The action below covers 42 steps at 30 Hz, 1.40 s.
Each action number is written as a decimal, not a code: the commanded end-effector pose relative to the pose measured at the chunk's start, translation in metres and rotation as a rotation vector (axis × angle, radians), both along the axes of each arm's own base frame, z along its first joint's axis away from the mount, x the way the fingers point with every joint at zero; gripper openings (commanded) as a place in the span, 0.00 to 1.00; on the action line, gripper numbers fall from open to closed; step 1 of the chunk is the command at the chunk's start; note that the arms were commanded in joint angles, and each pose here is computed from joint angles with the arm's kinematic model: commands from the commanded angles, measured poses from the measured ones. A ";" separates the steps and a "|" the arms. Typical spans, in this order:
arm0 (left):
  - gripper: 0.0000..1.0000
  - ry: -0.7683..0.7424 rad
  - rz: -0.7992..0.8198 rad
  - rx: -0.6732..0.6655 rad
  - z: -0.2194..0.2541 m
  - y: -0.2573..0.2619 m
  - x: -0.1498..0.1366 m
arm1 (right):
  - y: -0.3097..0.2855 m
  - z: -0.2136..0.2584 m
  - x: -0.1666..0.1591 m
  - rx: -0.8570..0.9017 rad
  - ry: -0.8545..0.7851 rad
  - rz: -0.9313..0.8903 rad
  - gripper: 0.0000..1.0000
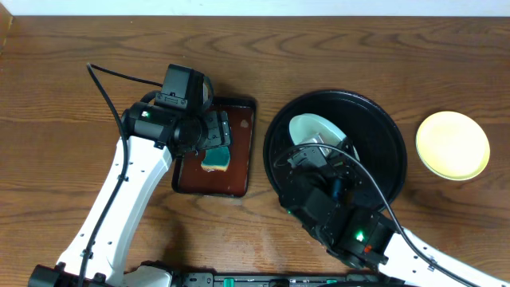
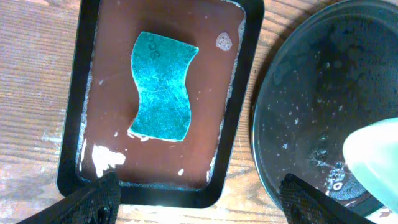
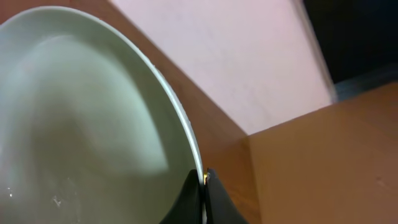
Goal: Clean dirty plates on tray and stack at the side
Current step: 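Lift the mint plate on edge with the right gripper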
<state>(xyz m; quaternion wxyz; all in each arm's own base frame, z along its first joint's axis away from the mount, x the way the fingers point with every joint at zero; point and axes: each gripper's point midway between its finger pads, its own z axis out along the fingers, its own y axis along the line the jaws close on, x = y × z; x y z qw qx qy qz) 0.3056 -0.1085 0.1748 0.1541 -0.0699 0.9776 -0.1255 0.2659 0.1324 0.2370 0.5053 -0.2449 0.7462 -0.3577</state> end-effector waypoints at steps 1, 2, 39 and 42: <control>0.82 -0.008 -0.001 -0.009 0.005 -0.002 0.001 | -0.011 0.019 -0.004 -0.061 -0.088 -0.074 0.01; 0.82 -0.008 0.000 -0.009 0.005 -0.002 0.001 | -0.011 0.020 -0.004 -0.075 -0.088 -0.072 0.01; 0.83 -0.008 -0.001 -0.009 0.005 -0.002 0.001 | -0.009 0.021 -0.004 -0.093 -0.084 -0.066 0.01; 0.83 -0.008 -0.001 -0.009 0.005 -0.002 0.001 | -0.009 0.021 -0.004 -0.093 -0.084 -0.066 0.01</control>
